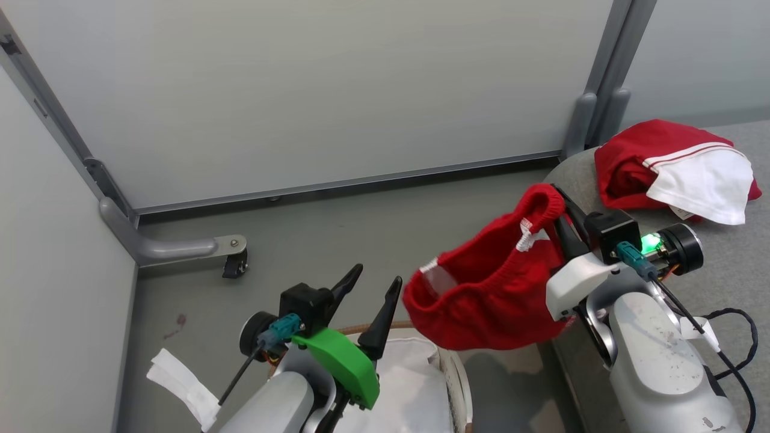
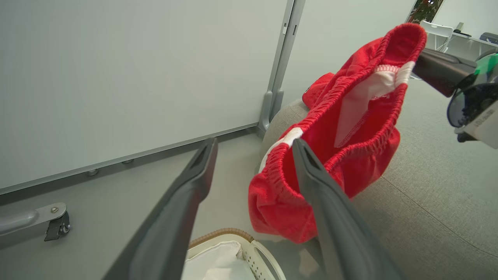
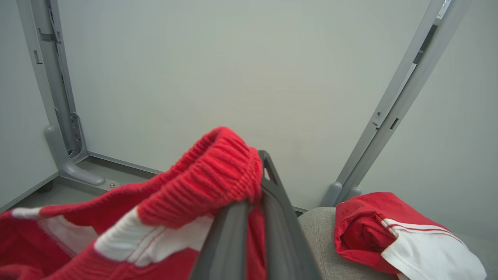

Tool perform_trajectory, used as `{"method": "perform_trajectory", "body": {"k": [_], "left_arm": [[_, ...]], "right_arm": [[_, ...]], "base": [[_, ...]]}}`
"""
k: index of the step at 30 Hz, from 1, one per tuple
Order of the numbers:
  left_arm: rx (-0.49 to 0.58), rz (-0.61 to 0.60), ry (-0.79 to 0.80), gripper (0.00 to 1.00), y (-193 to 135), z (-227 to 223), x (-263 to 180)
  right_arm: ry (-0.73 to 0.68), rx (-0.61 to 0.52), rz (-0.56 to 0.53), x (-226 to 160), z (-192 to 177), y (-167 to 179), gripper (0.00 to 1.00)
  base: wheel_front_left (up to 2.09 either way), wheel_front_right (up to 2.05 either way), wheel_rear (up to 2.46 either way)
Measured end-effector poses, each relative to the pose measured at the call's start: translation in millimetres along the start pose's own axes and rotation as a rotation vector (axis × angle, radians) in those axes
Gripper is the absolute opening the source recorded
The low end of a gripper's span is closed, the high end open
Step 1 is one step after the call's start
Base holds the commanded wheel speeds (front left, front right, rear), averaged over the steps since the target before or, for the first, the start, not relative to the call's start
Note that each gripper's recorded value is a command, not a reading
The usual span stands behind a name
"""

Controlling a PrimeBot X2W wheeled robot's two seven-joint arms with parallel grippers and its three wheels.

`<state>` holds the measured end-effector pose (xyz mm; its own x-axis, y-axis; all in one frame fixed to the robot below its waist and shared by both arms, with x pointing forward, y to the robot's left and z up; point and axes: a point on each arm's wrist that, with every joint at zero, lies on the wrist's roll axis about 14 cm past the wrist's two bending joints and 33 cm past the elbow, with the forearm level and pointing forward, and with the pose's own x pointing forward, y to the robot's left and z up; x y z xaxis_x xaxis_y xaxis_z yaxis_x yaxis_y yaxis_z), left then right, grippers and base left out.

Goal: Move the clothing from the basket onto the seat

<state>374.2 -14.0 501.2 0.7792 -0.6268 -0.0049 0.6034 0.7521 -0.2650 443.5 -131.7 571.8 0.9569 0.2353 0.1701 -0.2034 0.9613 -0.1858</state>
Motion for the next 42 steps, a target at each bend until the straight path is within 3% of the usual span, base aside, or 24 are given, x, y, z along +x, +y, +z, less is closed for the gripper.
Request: {"method": "perform_trajectory", "body": {"k": [21, 32, 42], "left_arm": [[0.019, 0.002, 0.012, 1.0, -7, -17, -4], [0.019, -0.129, -0.002, 1.0, -47, -16, 20], [-0.014, -0.264, 0.032, 1.0, -85, -31, 39]], "right_arm": [[-0.023, -0.037, -0.167, -21, 8, -57, 0.0], [-0.034, -0.131, -0.32, -58, 22, -121, 0.0], [0.041, -0.18, -0.423, -91, 8, -164, 0.0]], "base": [[0.0, 0.0, 0.0], [0.0, 0.0, 0.0], [0.0, 0.0, 0.0]]}}
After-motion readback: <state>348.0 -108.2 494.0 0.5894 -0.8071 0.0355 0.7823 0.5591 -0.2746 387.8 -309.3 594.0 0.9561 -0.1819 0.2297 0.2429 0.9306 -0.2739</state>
